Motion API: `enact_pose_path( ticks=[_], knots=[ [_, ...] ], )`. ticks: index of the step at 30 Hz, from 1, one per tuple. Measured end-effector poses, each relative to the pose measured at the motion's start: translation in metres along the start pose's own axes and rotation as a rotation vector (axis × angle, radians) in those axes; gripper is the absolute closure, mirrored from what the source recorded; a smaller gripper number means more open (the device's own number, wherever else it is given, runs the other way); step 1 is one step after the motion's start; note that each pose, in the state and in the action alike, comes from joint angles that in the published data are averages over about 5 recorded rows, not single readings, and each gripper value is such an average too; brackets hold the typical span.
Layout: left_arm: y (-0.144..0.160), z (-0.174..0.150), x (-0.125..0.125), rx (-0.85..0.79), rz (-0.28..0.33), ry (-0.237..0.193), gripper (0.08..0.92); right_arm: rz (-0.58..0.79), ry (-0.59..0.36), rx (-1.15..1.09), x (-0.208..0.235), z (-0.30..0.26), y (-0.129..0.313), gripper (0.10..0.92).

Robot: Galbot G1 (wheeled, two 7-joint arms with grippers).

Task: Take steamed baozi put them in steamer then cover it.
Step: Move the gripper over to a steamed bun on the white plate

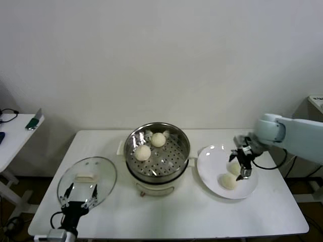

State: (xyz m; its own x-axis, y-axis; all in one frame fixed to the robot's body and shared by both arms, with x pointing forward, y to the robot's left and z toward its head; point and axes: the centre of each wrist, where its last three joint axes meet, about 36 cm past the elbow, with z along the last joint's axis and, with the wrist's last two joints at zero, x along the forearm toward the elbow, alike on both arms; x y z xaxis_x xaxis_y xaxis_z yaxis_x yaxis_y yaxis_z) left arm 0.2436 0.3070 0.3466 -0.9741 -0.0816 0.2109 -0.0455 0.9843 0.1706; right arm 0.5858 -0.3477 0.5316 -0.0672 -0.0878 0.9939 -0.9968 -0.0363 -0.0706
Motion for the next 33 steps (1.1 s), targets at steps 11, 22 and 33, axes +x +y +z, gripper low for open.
enact_pose_path(
  ticks=[11, 22, 33],
  knots=[
    [-0.001, 0.001, 0.002, -0.002, 0.002, 0.003, 0.177, 0.017, 0.039, -0.035, -0.047, -0.007, 0.002, 0.2],
    [-0.001, 0.001, 0.001, -0.002, 0.004, -0.001, 0.177, 0.023, 0.062, -0.074, -0.075, -0.004, 0.006, 0.215],
    [-0.001, 0.0, 0.0, -0.005, 0.004, -0.003, 0.177, 0.035, 0.048, -0.082, -0.079, -0.006, 0.0, 0.35]
  ],
)
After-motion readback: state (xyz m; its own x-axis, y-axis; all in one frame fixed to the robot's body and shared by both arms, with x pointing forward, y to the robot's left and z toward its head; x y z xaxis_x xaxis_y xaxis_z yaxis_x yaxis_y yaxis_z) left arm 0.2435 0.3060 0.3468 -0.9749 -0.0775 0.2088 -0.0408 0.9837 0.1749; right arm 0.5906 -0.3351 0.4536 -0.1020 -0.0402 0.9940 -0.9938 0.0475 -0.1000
